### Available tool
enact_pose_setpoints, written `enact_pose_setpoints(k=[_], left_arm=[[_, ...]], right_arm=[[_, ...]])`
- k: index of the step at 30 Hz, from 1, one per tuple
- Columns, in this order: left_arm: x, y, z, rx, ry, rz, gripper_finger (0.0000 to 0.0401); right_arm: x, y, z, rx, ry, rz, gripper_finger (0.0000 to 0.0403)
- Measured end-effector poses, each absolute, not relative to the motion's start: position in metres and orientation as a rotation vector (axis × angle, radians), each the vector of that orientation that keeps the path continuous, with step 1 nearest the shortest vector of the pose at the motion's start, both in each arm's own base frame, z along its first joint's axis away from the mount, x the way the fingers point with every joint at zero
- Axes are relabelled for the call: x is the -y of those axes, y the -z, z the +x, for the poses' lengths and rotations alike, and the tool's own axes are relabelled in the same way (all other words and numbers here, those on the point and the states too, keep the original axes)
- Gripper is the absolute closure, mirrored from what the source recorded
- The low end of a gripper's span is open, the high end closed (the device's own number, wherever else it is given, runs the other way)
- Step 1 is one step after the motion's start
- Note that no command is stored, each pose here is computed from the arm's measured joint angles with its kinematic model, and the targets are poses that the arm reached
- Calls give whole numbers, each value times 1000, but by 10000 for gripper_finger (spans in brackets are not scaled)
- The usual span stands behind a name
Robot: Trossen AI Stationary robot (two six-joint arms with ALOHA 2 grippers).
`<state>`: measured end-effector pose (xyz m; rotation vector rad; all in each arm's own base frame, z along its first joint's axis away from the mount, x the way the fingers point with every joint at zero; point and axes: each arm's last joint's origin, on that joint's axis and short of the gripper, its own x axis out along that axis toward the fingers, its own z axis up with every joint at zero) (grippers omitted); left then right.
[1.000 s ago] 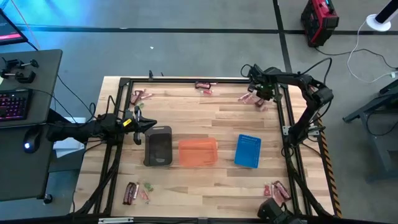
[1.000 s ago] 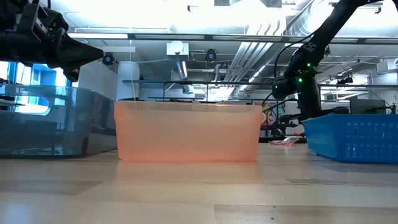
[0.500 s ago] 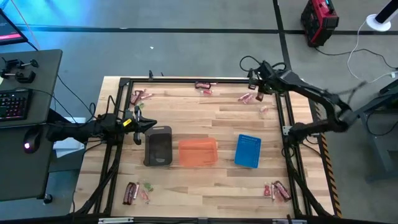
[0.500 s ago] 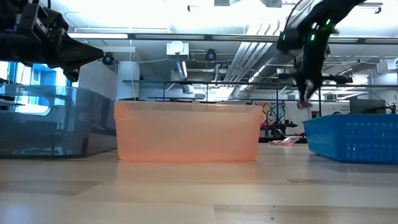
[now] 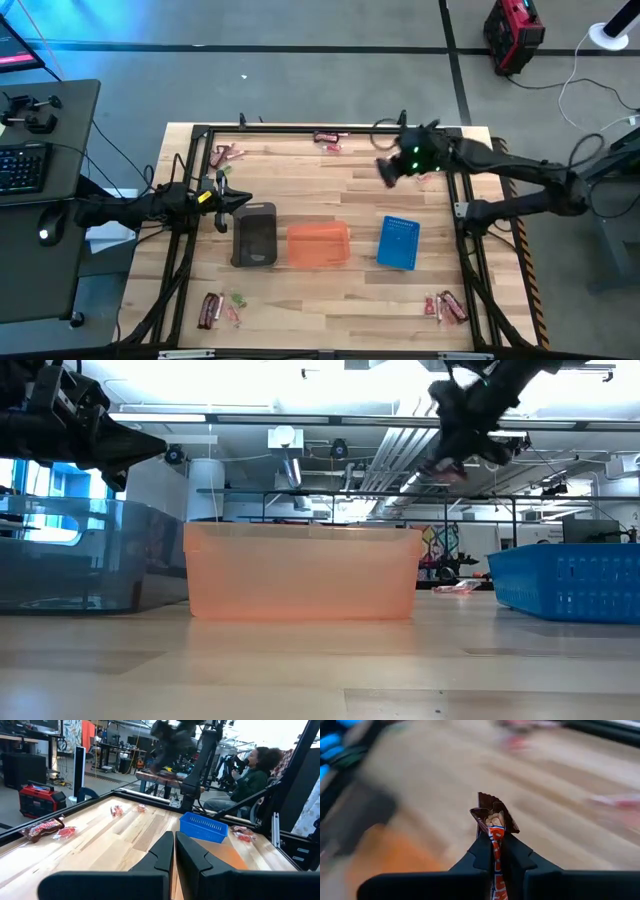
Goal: Sort candy by brand, put in halloween buckets
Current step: Put the brown chocolate into the orange bin
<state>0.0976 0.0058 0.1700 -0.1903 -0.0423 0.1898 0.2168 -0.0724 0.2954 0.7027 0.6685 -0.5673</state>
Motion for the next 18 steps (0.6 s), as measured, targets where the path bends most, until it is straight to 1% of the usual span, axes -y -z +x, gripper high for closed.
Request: enact_pose_setpoints(k=[2, 5, 10, 18], left_arm=[[-6, -170, 98, 42, -190, -190, 394], [-6, -170, 98, 42, -190, -190, 394], [-6, -170, 98, 42, -190, -190, 394], [-6, -170, 98, 42, -190, -190, 394]], right_arm=[[57, -295, 234, -649, 433, 636, 391], [35, -293, 260, -591, 282, 530, 391], [7, -279, 298, -526, 108, 490, 391], [-27, -240, 332, -576, 2, 481, 391]])
